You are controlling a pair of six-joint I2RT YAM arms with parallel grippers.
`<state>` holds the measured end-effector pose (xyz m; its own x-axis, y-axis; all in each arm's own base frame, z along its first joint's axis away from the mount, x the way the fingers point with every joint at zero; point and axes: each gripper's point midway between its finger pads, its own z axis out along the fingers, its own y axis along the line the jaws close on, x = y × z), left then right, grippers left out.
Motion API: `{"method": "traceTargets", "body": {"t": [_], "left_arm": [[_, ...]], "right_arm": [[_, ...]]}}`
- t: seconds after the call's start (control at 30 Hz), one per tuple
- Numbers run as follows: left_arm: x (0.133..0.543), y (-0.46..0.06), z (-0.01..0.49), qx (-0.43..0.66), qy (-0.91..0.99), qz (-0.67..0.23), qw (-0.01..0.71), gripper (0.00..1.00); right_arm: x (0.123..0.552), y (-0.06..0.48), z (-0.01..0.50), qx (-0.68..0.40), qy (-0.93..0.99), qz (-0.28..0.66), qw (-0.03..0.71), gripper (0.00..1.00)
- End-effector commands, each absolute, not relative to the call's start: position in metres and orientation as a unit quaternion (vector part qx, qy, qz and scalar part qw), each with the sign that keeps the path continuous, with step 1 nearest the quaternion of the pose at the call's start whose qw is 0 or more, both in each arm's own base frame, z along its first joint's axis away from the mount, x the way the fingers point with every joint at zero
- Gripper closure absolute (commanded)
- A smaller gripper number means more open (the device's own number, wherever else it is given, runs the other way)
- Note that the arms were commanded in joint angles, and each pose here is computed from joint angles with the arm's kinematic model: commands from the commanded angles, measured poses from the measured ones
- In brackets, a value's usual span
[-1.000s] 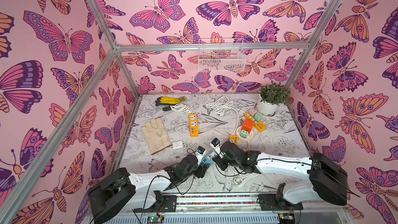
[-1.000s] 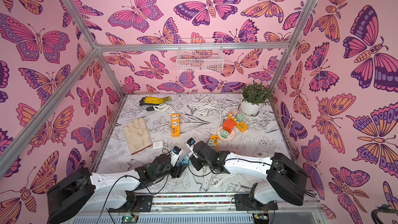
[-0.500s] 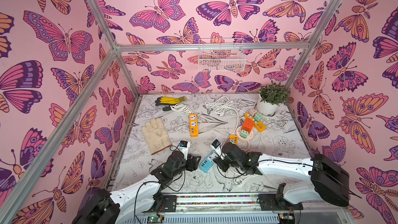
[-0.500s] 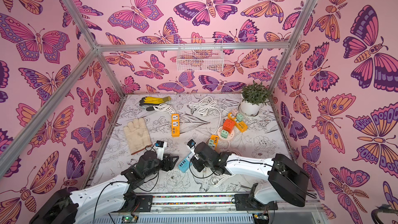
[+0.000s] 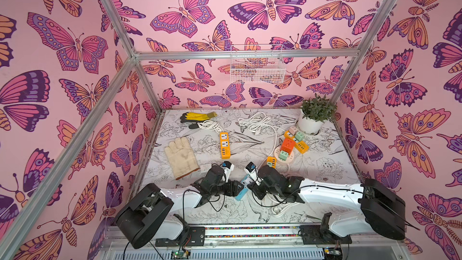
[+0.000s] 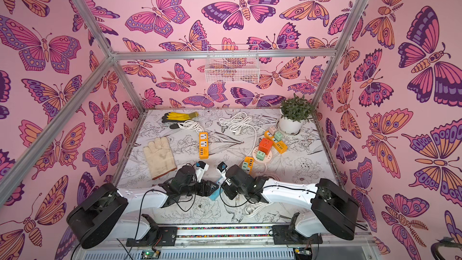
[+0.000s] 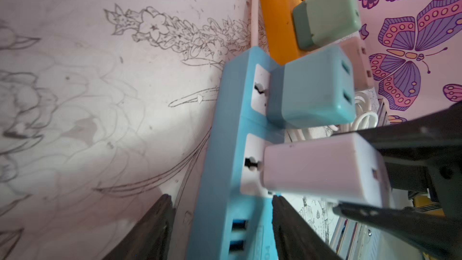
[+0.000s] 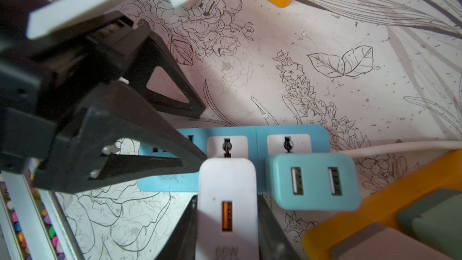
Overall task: Pull the plug off the socket
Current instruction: Remove the plug from the socket.
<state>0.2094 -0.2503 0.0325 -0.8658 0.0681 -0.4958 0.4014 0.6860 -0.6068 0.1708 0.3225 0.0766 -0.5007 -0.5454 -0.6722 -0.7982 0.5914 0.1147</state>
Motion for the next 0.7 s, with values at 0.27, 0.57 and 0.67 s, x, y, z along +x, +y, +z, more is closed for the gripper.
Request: {"method": "traceTargets", "body": {"t": [0.27, 0.57, 0.67], "left_arm": [[0.181, -0.206, -0.031, 0.075, 0.951, -0.280, 0.106, 0.43], [0.179, -0.199, -0.030, 0.080, 0.957, -0.265, 0.083, 0.47], [0.179, -0.207, -0.021, 0.093, 0.950, -0.287, 0.085, 0.46]], "right_arm": [[0.185, 0.321, 0.112, -0.380, 0.847, 0.175, 0.328, 0.90], [0.173, 0.323, 0.107, -0.406, 0.830, 0.174, 0.339, 0.90], [0.175, 0.326, 0.095, -0.409, 0.839, 0.154, 0.325, 0.90]]}}
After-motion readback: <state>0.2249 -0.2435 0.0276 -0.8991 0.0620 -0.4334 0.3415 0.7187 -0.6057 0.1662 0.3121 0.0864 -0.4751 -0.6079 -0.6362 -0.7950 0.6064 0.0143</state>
